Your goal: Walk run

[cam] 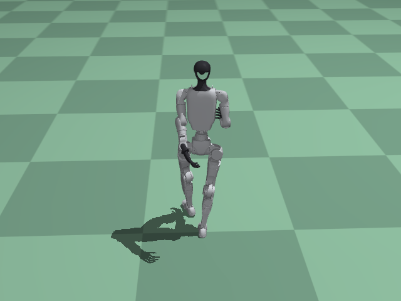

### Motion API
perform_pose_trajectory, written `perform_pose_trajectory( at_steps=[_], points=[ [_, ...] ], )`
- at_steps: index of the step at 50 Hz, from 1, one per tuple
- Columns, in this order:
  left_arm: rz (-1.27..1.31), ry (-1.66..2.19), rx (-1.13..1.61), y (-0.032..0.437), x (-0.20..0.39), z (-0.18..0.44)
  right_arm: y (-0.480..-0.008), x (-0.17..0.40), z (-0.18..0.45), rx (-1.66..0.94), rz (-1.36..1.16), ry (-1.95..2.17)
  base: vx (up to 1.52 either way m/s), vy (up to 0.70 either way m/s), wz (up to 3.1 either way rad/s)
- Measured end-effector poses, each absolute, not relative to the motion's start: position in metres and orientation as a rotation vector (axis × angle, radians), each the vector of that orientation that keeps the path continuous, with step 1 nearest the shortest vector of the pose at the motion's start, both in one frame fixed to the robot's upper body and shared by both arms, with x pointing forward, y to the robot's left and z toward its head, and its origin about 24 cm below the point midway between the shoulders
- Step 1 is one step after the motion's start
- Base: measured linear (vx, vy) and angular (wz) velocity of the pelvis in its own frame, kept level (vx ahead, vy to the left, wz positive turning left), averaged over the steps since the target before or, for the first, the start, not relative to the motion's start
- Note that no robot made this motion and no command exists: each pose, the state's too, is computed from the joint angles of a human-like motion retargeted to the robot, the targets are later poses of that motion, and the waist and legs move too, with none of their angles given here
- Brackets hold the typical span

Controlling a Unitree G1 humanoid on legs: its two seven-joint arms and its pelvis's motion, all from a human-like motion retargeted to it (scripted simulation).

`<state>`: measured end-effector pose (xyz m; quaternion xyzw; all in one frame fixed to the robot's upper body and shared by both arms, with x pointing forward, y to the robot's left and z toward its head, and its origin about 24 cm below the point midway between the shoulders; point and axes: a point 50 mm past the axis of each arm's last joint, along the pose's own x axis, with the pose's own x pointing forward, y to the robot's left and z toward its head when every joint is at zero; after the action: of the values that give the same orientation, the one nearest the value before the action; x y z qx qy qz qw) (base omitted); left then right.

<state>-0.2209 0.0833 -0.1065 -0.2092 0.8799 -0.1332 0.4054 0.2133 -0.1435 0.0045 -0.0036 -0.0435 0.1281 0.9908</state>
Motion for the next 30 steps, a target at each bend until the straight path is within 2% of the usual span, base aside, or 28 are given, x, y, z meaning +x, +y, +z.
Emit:
perform_pose_trajectory(
  at_steps=[5, 10, 17, 24, 30],
  points=[
    [-0.161, 2.199, -0.626, 0.094, -0.207, -0.115, -0.145, 0.202, -0.009, 0.006, 0.22, -0.027, 1.01, -0.13, 0.13],
    [-0.027, 1.975, -0.516, 0.12, -0.153, -0.147, -0.135, 0.179, -0.029, 0.035, 0.211, 0.075, 1.21, -0.07, -0.8],
    [0.032, 1.563, -0.142, 0.206, 0.0, -0.176, -0.119, 0.171, -0.038, 0.064, 0.252, 0.118, 0.91, -0.08, 0.02],
    [-0.037, 0.976, 0.105, 0.248, 0.185, -0.125, -0.138, 0.179, -0.028, -0.001, 0.223, 0.061, 0.86, -0.08, 1.39],
    [-0.036, 0.506, 0.149, 0.268, 0.272, -0.048, -0.141, 0.184, -0.024, 0.013, 0.189, 0.041, 0.78, -0.21, 0.78]
  ],
)
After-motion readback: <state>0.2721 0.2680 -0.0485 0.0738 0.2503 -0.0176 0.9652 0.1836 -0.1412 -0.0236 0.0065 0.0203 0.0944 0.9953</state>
